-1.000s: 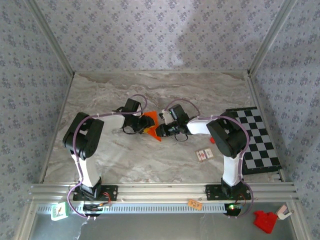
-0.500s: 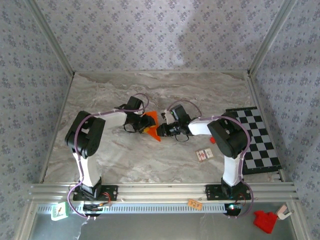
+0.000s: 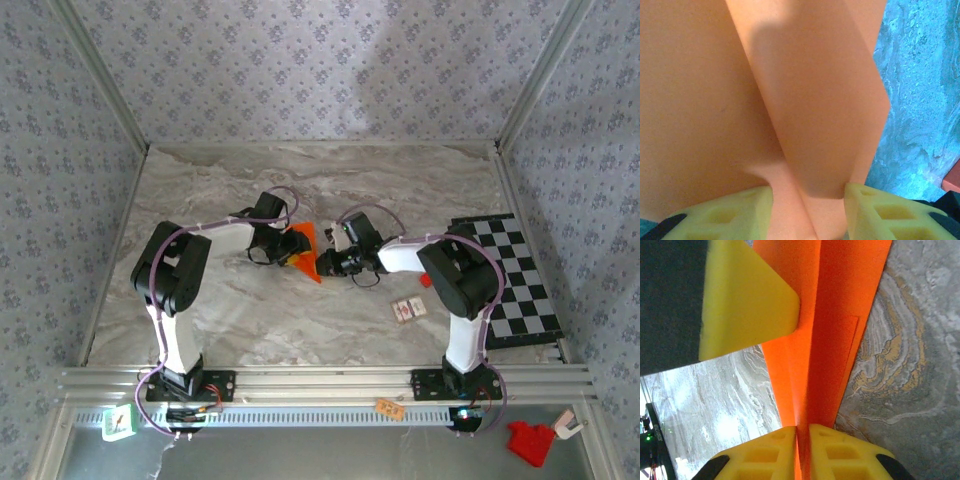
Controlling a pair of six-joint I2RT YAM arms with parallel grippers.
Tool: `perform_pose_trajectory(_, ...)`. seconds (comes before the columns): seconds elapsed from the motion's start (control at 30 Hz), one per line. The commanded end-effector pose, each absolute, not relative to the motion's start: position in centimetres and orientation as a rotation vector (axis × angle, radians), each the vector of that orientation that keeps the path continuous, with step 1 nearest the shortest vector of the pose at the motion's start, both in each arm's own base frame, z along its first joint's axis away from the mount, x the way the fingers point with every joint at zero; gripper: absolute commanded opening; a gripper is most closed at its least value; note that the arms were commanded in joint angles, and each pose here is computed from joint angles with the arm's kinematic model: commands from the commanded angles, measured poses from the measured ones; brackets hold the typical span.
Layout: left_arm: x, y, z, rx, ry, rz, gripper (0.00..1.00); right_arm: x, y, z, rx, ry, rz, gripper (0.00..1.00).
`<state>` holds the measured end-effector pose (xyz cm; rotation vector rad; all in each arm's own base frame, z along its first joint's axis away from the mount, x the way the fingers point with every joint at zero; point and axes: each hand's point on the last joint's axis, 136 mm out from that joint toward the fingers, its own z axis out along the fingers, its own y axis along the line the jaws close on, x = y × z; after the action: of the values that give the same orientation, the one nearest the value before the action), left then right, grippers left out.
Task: Fold a paper plane with a square sheet of paper (pick it up from the middle)
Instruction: Fourth fold the wing at the center of the table.
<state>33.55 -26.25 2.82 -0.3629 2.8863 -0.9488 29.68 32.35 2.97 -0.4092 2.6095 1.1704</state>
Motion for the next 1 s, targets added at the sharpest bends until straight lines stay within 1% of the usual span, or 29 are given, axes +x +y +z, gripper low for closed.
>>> perform_pose_trajectory(0.0,31.2,-24.5,-1.0,-0.403,3.028,-0.777,0.45,28.8,32.5,3.1,-0.395,2.644,1.193,0.15)
perform_pose_trajectory(0.43,31.1,-24.8,-0.9,-0.391,3.034,-0.801,0.50,28.5,32.4,2.0,-0.329,2.696,1.188,0.10)
perform_pose_trajectory(0.53,31.7,-25.5,0.2,-0.379,2.996,-0.859,0.52,28.4,32.2,1.4,-0.311,2.717,1.174,0.09)
perform_pose_trajectory(0.8,35.1,-26.6,6.9,-0.344,2.765,-1.091,0.60,28.2,31.4,0.4,-0.259,2.754,1.131,0.09)
perform_pose_trajectory(0.87,35.5,-26.3,7.8,-0.338,2.729,-1.106,0.61,28.2,31.2,0.3,-0.251,2.756,1.126,0.09)
perform_pose_trajectory(0.97,35.4,-25.9,7.7,-0.327,2.719,-1.101,0.61,28.3,31.0,0.2,-0.237,2.758,1.123,0.09)
